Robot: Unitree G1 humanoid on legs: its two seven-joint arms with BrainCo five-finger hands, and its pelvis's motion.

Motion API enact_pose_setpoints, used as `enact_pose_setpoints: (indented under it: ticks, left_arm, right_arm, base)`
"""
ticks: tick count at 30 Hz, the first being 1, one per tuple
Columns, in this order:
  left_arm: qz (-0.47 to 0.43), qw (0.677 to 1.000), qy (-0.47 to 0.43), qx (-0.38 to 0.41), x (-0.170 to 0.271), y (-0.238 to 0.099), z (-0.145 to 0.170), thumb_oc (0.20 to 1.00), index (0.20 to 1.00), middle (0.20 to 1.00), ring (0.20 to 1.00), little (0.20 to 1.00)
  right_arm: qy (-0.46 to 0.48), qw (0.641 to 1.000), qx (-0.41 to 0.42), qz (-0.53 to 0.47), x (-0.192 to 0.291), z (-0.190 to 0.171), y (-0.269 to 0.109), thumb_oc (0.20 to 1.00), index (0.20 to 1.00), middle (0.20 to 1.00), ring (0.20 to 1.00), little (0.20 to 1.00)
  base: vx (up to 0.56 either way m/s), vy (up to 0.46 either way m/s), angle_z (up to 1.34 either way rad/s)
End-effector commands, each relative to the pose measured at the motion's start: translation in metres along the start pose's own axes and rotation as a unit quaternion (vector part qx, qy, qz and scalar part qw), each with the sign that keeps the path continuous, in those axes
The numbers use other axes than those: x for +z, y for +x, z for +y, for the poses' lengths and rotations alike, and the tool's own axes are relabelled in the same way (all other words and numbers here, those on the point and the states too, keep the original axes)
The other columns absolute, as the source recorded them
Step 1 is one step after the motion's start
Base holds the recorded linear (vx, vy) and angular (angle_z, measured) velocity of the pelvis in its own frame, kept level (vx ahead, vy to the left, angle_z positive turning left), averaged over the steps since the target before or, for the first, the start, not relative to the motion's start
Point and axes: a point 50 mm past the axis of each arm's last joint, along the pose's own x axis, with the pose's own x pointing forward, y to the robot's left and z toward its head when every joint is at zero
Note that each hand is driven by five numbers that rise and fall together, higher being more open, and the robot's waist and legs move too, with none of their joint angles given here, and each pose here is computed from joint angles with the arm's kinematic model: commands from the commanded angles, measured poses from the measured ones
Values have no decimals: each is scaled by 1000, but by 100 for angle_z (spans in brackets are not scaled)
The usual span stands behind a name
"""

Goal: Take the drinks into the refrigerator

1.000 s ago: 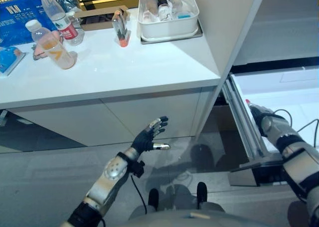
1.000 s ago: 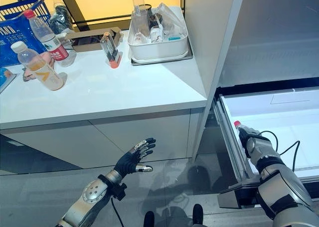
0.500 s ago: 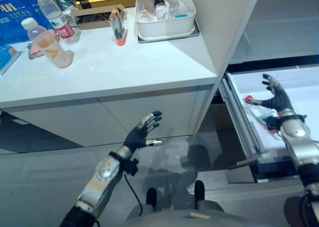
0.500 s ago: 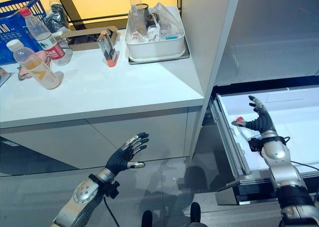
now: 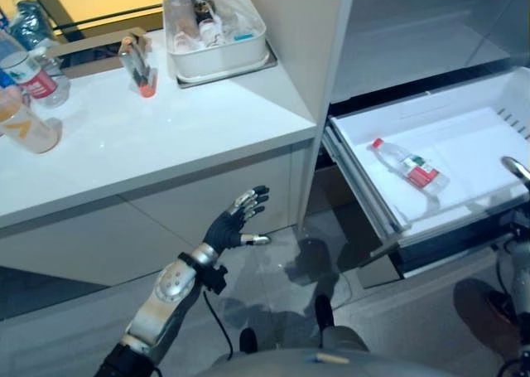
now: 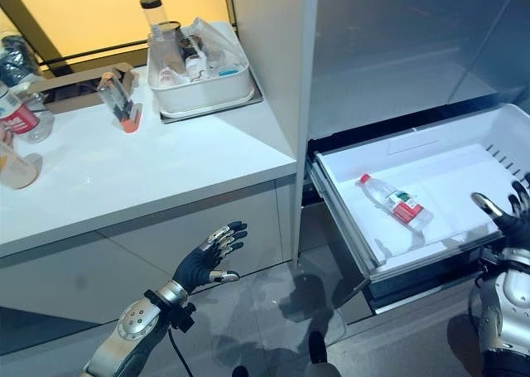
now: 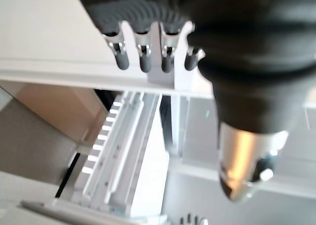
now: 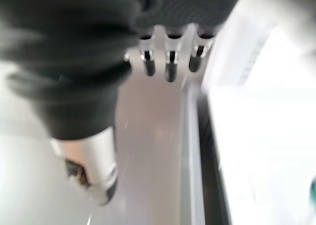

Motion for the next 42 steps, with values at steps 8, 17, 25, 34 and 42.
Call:
enact_pose_setpoints:
  ticks: [8, 17, 25, 34, 42]
  left_arm:
    - [-25, 1000, 16, 7, 3, 2, 5, 1000, 1000, 1000, 1000, 1000]
    - [-11, 1000, 2, 17, -5, 2, 7, 1000, 1000, 1000, 1000, 1000]
    - [-1, 1000, -3, 8, -10, 2, 3, 1000, 1000, 1000, 1000, 1000]
    - [18, 999, 39, 18, -15, -2, 8, 1000, 1000, 1000, 1000, 1000]
    - [8, 998, 56, -17, -5, -2, 3, 1000, 1000, 1000, 1000, 1000]
  right_arm:
    - [-16, 987, -152, 44, -20, -71, -15, 1000, 1000, 1000, 1000, 1000]
    - [-155, 952, -88, 250, -92, -77, -62, 200, 200, 200, 200, 200]
    - [-283, 924, 98, 238, -108, 4, -54, 200, 200, 200, 200, 200]
    - [-326, 897, 284, 89, -77, 122, -29, 200, 200, 200, 200, 200]
    - [-306, 886, 347, -29, -29, 189, -12, 200, 200, 200, 200, 200]
  base:
    - [8, 17, -20]
    - [-13, 14, -13]
    - [-3, 3, -1]
    - [1, -10, 5]
    - [9, 4, 8]
